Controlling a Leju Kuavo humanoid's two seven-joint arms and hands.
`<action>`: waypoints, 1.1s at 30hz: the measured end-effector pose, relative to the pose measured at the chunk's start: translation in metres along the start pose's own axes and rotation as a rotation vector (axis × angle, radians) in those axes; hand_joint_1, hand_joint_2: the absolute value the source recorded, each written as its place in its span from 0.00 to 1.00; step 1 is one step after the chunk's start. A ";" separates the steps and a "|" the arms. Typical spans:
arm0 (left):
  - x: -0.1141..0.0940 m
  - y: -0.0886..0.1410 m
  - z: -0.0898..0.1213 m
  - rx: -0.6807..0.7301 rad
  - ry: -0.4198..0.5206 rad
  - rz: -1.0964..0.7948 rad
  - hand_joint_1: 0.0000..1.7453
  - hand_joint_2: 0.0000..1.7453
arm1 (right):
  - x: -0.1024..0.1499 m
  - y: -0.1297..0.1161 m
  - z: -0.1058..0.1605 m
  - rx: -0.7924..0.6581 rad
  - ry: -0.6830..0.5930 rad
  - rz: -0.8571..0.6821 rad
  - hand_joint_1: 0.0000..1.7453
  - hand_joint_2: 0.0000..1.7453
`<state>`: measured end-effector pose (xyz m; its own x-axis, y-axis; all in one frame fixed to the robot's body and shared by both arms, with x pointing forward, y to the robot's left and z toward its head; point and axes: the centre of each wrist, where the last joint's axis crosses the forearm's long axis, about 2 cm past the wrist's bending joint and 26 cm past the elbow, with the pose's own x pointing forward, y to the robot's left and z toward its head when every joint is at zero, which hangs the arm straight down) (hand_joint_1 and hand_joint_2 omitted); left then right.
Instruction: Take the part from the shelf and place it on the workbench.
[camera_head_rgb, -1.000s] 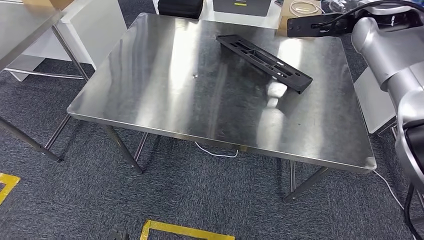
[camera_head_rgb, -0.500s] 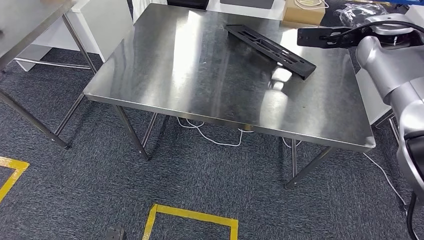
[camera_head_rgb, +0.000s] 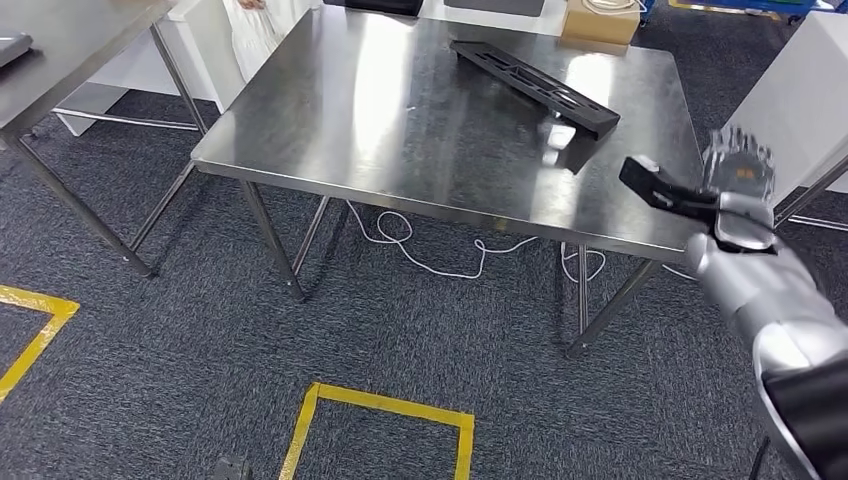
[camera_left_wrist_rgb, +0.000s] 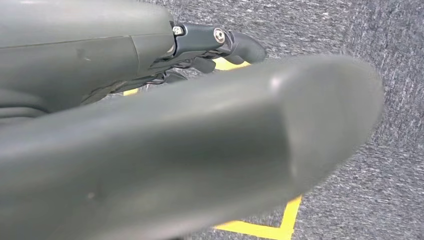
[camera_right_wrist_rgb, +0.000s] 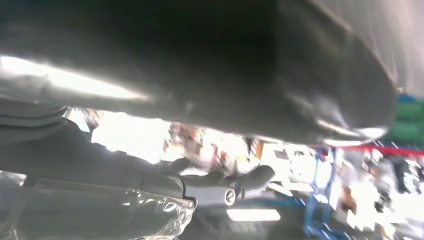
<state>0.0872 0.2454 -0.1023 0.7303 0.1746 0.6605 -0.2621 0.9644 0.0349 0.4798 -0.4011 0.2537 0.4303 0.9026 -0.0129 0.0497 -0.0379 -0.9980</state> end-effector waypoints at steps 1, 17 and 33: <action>0.000 -0.001 0.000 0.000 0.000 0.000 0.00 0.00 | -0.005 0.015 0.005 0.015 0.012 -0.007 0.00 0.00; -0.001 -0.006 0.002 -0.019 0.002 -0.023 0.00 0.00 | -0.066 0.208 0.144 0.223 0.212 -0.237 0.00 0.75; 0.011 -0.002 -0.006 -0.051 -0.033 -0.099 0.00 0.00 | -0.087 0.330 0.391 1.088 0.399 -0.628 0.00 1.00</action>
<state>0.1001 0.2467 -0.0996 0.7299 0.0719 0.6798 -0.1561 0.9857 0.0633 0.1062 -0.3248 -0.0989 0.8437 0.4451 0.3000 -0.3278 0.8699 -0.3685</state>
